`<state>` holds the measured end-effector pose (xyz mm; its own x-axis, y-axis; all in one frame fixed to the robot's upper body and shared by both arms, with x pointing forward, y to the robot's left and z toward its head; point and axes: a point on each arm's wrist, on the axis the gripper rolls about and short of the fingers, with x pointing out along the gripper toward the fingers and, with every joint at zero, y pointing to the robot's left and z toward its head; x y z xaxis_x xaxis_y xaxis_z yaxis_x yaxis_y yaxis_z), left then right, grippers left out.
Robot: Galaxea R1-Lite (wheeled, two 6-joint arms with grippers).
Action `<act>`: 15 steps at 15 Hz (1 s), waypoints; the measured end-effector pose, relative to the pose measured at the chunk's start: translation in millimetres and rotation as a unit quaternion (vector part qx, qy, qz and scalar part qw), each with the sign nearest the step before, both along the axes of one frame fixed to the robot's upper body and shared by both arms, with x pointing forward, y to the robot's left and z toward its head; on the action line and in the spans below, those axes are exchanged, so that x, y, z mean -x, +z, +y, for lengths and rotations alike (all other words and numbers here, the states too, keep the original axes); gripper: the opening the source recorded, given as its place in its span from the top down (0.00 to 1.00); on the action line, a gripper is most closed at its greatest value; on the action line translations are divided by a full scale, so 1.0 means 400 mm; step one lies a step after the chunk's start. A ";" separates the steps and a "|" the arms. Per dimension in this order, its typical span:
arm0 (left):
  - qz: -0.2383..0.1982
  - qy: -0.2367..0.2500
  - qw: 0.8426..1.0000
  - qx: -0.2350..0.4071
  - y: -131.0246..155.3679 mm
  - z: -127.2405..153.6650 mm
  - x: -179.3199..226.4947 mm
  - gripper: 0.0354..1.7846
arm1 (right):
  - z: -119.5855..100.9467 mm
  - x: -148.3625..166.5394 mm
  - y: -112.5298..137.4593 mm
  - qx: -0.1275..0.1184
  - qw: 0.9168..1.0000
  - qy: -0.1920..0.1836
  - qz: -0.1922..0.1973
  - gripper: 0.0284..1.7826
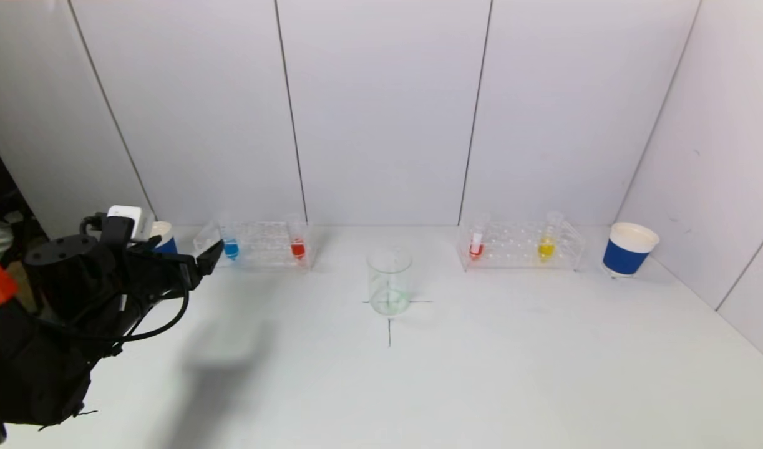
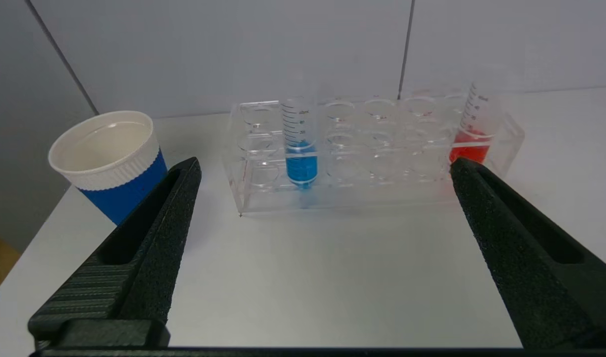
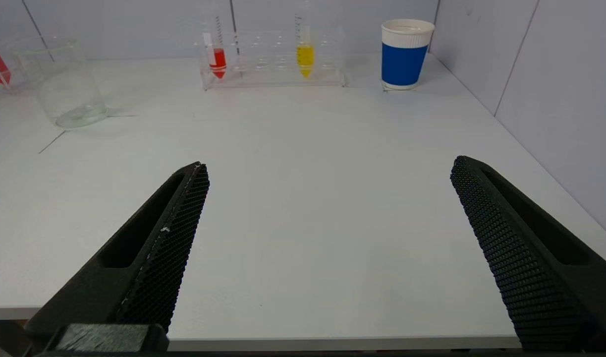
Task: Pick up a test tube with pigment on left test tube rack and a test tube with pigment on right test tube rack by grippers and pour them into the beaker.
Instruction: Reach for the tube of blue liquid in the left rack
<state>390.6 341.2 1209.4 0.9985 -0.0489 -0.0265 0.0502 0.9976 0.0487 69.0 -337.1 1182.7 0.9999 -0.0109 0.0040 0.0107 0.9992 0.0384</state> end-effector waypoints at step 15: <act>0.011 -0.008 1.000 -0.004 -0.108 0.029 -0.149 0.01 | 0.000 0.000 0.000 0.000 1.000 0.000 0.000 0.00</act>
<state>450.1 352.7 1166.4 0.9966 -0.0653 -0.0494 0.0681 0.9961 0.0562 69.0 -337.1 1182.7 0.9999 -0.0111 0.0040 0.0109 0.9992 0.0384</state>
